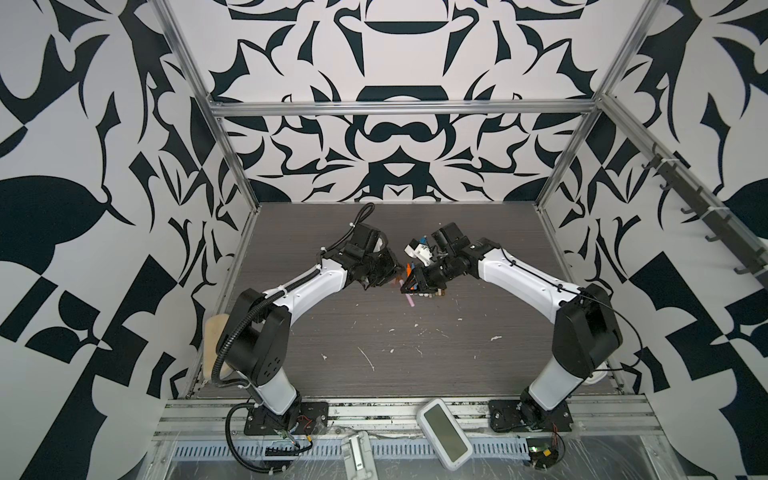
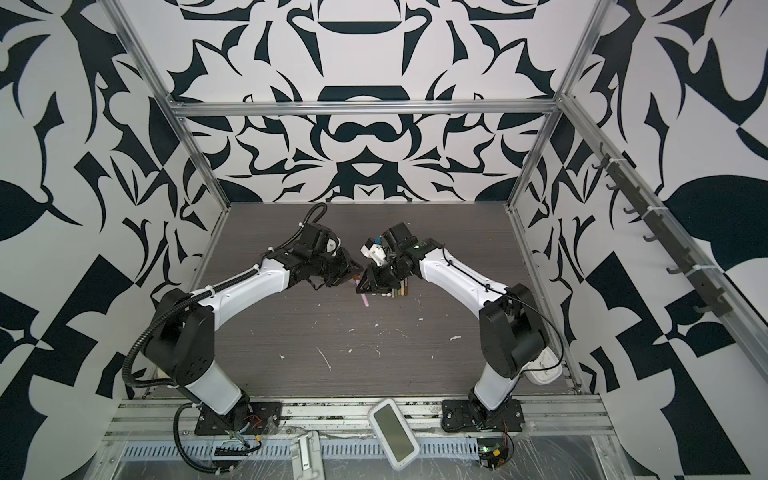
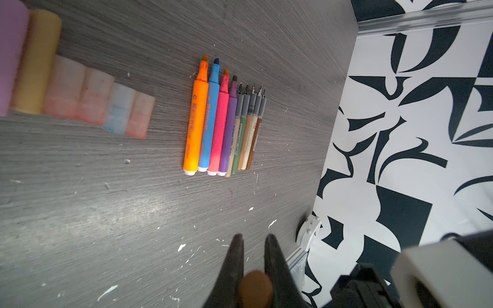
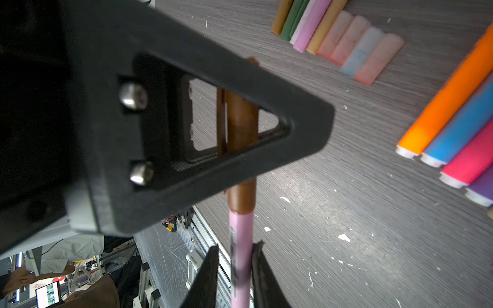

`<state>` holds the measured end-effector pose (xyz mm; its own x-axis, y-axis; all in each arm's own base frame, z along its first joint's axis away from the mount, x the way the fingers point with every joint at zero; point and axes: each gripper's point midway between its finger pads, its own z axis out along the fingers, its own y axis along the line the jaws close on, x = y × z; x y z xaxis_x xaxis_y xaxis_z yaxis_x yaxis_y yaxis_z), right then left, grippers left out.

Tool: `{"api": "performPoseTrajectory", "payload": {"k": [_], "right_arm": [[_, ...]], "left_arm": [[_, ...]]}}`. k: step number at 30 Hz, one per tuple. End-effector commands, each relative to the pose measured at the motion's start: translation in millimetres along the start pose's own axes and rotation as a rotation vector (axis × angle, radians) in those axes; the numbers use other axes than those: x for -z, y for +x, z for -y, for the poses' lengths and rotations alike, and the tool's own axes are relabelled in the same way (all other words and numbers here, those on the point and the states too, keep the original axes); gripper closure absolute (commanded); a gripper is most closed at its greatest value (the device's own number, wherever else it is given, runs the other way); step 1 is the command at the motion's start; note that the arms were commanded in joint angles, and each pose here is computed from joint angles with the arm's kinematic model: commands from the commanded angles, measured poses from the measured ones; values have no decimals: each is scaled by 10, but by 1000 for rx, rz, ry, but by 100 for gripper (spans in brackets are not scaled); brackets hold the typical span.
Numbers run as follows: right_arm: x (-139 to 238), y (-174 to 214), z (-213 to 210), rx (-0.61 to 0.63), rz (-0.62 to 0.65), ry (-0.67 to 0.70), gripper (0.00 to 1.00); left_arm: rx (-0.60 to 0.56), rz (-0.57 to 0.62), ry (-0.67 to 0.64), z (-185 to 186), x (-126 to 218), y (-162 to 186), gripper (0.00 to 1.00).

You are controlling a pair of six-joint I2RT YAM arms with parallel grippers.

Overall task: Open the pen caps
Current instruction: 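Pull the brown cap off with the left gripper while the right draws back, then carry the brown cap to the caps while the right holds the pen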

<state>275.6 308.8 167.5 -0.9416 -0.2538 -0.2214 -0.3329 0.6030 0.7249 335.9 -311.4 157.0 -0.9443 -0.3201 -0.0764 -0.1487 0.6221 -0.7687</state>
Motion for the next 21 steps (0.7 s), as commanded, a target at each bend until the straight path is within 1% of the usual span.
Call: {"api": "performPoseTrajectory", "payload": {"k": [1, 3, 7, 8, 11, 13, 14, 16, 18, 20, 21], "right_arm": [[8, 26, -62, 10, -10, -32, 76], [3, 34, -56, 11, -15, -29, 77], [10, 32, -55, 14, -13, -25, 96], [17, 37, -50, 14, -13, -19, 100], [40, 58, -12, 15, -9, 6, 100], [56, 115, -2, 11, -16, 12, 100], [63, 174, -7, 9, -22, 9, 100], [72, 373, -4, 18, -44, 21, 100], [62, 678, 15, 57, -84, 55, 100], [76, 914, 44, 60, -105, 56, 100], [100, 994, 60, 55, -101, 52, 100]], "left_arm": [[3, 8, 32, 129, -3, -48, 100], [7, 8, 34, 136, -10, -54, 100], [10, 10, 32, 131, -12, -58, 100], [11, 9, 34, 136, -11, -56, 100], [30, 10, 38, 121, -9, -55, 100], [67, 24, 49, 85, 1, -123, 100], [84, 39, 60, 58, 23, -236, 100], [102, 84, 71, -8, 182, -686, 100], [139, 155, 29, -229, 484, -1376, 100], [184, 221, 10, -404, 788, -1918, 100], [181, 246, 20, -408, 902, -2103, 100]]}}
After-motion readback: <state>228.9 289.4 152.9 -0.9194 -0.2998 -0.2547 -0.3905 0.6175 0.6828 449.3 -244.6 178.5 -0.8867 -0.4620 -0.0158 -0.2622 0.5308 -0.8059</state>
